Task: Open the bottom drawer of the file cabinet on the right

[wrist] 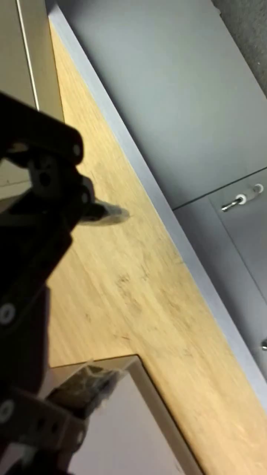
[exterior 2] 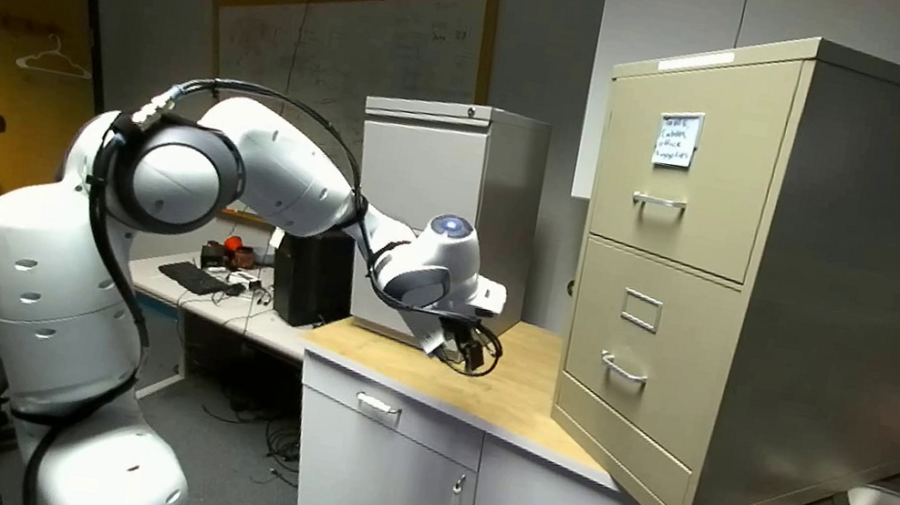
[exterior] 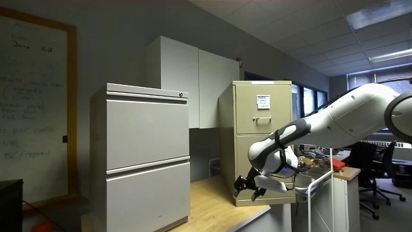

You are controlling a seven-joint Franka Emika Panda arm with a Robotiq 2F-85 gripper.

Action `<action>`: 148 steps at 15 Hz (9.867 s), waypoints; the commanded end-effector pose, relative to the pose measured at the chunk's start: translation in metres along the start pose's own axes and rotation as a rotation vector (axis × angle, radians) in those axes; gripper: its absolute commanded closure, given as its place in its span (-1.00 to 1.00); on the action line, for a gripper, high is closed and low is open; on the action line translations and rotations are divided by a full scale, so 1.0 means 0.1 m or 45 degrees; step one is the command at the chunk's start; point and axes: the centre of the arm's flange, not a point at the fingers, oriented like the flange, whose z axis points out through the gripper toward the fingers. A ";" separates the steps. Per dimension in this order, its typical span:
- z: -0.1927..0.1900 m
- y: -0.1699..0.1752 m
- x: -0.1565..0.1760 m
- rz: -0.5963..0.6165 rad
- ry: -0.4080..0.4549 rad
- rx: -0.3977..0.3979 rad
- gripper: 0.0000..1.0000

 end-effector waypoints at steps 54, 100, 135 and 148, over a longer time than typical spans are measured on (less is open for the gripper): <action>-0.07 2.59 1.42 0.998 0.762 0.222 -1.00; -0.32 2.09 -0.22 0.696 0.370 0.203 0.96; -0.86 1.63 -2.01 0.822 0.729 0.068 -1.00; -1.94 1.25 -1.70 0.897 1.184 -0.053 -1.00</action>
